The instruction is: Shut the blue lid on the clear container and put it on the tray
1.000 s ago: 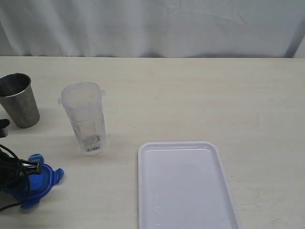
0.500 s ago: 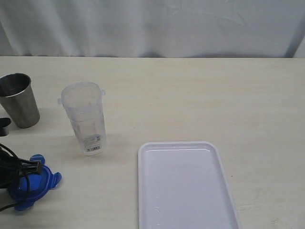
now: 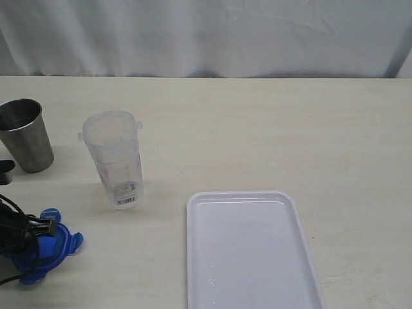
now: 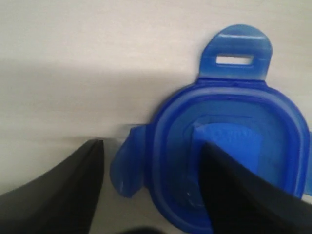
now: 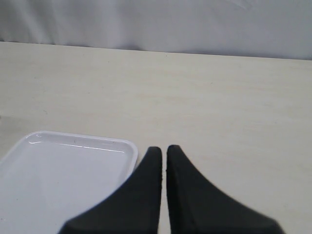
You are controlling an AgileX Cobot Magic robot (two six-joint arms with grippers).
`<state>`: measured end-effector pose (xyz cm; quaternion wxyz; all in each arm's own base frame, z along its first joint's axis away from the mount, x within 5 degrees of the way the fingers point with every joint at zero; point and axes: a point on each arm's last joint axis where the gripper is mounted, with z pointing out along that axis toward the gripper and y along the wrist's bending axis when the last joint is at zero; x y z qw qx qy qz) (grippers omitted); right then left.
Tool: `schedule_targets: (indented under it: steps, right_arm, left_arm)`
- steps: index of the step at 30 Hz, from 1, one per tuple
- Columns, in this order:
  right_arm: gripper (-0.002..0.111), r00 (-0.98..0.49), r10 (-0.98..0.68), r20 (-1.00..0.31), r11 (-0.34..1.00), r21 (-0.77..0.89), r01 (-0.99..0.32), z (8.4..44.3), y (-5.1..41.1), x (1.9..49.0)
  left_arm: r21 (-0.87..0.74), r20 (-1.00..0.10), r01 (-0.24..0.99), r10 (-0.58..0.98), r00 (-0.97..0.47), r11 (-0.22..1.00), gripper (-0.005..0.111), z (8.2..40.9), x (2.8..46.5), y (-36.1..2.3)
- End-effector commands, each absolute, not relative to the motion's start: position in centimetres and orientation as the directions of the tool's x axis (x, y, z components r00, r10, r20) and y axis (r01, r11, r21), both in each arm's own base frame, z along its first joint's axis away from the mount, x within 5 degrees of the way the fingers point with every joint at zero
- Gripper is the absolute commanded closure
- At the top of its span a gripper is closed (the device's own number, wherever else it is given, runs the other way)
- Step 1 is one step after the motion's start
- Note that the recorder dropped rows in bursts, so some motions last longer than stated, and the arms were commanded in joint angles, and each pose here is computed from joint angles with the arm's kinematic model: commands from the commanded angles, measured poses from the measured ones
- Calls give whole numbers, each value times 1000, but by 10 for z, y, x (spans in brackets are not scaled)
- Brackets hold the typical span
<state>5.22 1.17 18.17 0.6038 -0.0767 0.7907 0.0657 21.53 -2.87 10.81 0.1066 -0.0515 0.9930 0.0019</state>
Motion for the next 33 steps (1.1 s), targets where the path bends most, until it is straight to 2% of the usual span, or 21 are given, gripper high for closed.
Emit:
schedule_targets:
  steps: [1,4,7,10,23,25,28,33]
  right_arm:
    - [104,-249,-47,-967,980,3,-197,182,11,52]
    - [104,-249,-47,-967,980,3,-197,182,11,52]
    - [104,-249,-47,-967,980,3,-197,182,11,52]
    - [104,-249,-47,-967,980,3,-197,182,11,52]
    - [104,-249,-47,-967,980,3,-197,182,11,52]
    - [104,-249,-47,-967,980,3,-197,182,11,52]
    - [104,-249,-47,-967,980,3,-197,182,11,52]
    - [104,-249,-47,-967,980,3,-197,182,11,52]
  left_arm:
    - [1,-238,-85,-82,-968,996,44,115,221,-28]
    - [-51,-418,-71,-86,-904,996,44,147,226,-30]
    - [-27,-605,26,4,-797,999,44,182,226,-29]
    - [-15,-738,85,46,-673,996,44,198,235,-26]
    - [-9,-730,64,37,-683,998,43,183,245,-15]
    - [-17,-732,60,28,-680,998,34,183,246,-15]
    - [-22,-733,55,21,-680,998,4,183,246,-15]
    - [-29,-755,66,21,-655,997,2,185,248,-16]
